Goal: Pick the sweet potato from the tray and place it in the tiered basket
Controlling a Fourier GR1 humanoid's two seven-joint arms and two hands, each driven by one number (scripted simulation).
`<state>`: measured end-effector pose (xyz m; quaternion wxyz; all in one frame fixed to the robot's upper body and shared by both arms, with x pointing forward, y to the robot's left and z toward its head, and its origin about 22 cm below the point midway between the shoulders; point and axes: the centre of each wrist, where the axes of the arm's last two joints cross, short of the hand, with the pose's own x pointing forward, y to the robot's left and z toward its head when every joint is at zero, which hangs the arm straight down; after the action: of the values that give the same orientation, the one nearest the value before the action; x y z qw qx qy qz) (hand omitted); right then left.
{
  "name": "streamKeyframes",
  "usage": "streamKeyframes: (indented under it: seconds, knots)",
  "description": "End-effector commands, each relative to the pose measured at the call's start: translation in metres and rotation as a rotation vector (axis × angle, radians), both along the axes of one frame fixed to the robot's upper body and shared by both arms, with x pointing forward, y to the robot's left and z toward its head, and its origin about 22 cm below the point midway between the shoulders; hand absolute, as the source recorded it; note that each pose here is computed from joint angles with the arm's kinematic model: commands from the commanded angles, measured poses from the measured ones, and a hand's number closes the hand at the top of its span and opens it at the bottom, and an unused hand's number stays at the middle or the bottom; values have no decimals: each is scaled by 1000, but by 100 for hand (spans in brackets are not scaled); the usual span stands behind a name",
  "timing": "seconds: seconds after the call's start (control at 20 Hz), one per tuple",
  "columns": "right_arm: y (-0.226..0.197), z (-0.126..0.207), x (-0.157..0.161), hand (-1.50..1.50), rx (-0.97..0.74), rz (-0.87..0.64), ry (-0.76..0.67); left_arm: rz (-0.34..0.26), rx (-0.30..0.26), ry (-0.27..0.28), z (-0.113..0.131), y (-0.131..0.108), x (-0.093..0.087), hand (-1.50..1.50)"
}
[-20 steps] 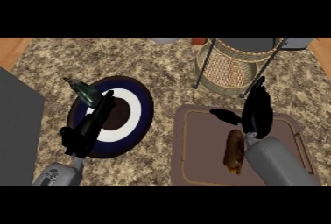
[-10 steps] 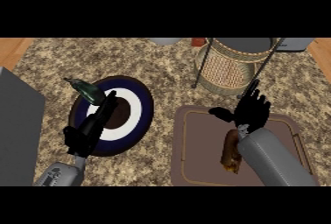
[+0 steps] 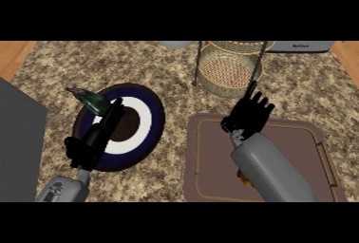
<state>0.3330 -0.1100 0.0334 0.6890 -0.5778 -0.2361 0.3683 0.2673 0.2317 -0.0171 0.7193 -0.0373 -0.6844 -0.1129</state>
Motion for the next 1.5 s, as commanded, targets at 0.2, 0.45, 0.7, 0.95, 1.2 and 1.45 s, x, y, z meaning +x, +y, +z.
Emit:
streamKeyframes:
  seconds: [0.2, 0.45, 0.7, 0.95, 1.2, 1.45]
  knots:
    - [22, -11, 5, -150, -251, -186, 222, 45, 1, -4, -1, 9, -1, 0]
    - [15, -17, -6, -150, -224, -218, 232, 39, -11, 12, -12, 5, -8, 0]
    - [9, -14, -11, -150, -251, -237, 214, 41, 4, -9, -8, 11, -2, 0]
    - [-3, -16, -20, -150, -249, -278, 216, 38, -8, 5, -4, 9, 0, 0]
    - [-13, -8, -24, -150, -238, -311, 219, 35, -5, -21, 0, -1, 1, 0]
    - [-22, -9, -33, -150, -232, -335, 244, 35, -6, -10, -9, -6, -1, 0]
